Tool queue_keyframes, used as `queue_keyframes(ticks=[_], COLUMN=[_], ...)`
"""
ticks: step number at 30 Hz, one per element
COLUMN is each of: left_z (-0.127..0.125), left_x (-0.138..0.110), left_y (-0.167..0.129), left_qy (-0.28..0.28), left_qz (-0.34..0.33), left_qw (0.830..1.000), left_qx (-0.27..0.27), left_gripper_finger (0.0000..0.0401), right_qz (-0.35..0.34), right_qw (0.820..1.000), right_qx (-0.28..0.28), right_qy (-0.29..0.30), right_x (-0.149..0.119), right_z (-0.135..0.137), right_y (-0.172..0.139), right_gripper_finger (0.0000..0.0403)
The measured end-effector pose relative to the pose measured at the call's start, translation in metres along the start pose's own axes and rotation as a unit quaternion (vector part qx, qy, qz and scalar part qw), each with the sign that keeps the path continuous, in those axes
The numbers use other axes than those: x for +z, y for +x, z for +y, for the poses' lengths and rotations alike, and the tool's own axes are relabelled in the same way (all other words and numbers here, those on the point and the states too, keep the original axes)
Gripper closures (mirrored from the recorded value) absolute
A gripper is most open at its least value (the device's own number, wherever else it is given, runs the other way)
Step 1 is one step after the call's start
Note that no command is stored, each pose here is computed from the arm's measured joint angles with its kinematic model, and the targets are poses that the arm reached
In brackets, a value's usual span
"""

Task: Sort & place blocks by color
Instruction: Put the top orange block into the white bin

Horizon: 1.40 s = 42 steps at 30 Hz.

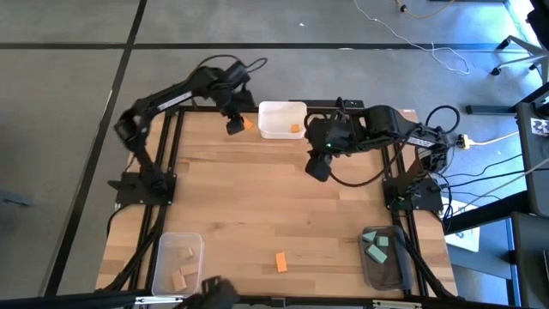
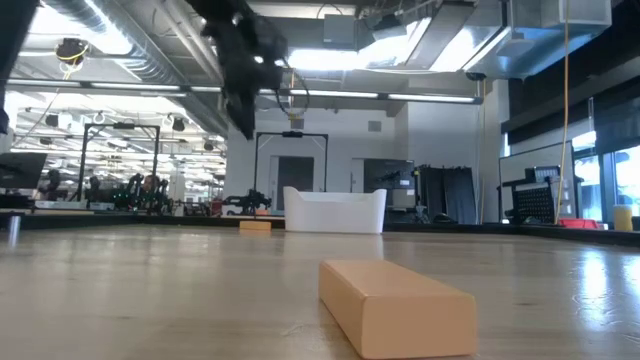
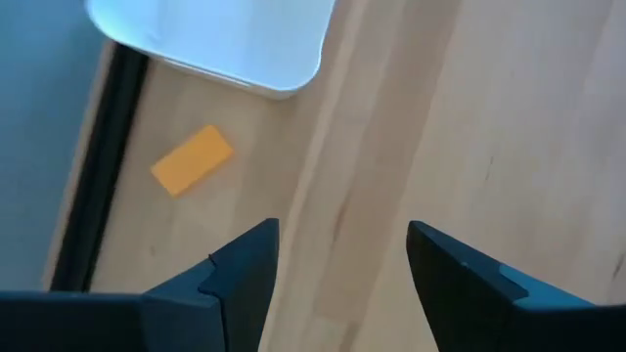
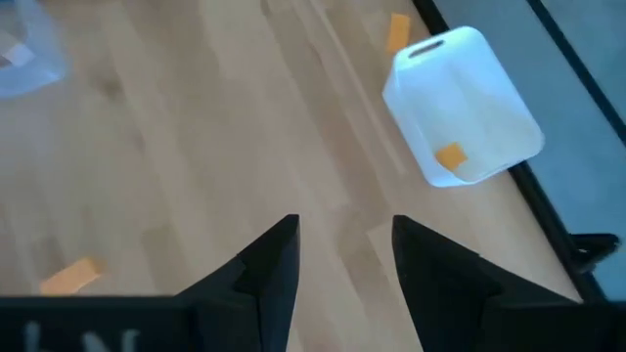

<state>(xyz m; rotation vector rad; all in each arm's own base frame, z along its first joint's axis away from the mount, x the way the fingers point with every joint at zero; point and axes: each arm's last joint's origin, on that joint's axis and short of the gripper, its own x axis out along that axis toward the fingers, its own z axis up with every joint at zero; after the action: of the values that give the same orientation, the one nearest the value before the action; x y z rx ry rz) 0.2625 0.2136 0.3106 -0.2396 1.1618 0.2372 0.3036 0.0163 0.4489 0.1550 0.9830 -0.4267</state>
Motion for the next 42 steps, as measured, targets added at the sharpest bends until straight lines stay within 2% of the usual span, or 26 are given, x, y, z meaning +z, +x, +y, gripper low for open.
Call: queue_keyframes(ticks=[5,9,12,15,17,24,29,34,42], left_z=[0.028,0.037,0.043,0.050,0.052,0.059,0.061,0.066,0.084], left_x=[0.012,0.016,0.018,0.022,0.024,0.024,0.022,0.025,0.014], left_y=[0.031,0.053,0.068,0.087,0.100,0.141,0.153,0.154,0.150], left_qy=[0.026,0.051,0.109,0.136,0.155,0.208,0.256,0.283,0.262], left_qz=[0.036,0.059,0.081,0.104,0.121,0.138,0.134,0.114,0.113], left_qw=[0.999,0.997,0.990,0.981,0.975,0.965,0.956,0.951,0.958], left_qx=[-0.012,-0.002,0.029,0.085,0.103,0.078,0.044,0.053,0.027], left_gripper_finger=[0.0183,0.0183,0.0183,0.0183,0.0183,0.0183,0.0183,0.0183,0.0183], right_qz=[-0.003,-0.019,-0.022,-0.019,-0.016,-0.009,-0.007,-0.006,-0.005], right_qw=[0.999,0.996,0.994,0.993,0.993,0.991,0.990,0.990,0.990], right_qx=[-0.030,-0.080,-0.103,-0.111,-0.116,-0.129,-0.132,-0.132,-0.132], right_qy=[-0.018,-0.024,-0.024,-0.022,-0.024,-0.032,-0.042,-0.045,-0.056], right_x=[0.002,0.005,0.007,0.010,0.011,0.014,0.015,0.015,0.015], right_z=[-0.006,-0.014,-0.021,-0.029,-0.034,-0.046,-0.049,-0.049,-0.049], right_y=[0.005,0.006,0.007,0.010,0.011,0.014,0.015,0.015,0.015], right_gripper_finger=[0.0238,0.0238,0.0238,0.0238,0.0238,0.0238,0.0238,0.0238,0.0238])
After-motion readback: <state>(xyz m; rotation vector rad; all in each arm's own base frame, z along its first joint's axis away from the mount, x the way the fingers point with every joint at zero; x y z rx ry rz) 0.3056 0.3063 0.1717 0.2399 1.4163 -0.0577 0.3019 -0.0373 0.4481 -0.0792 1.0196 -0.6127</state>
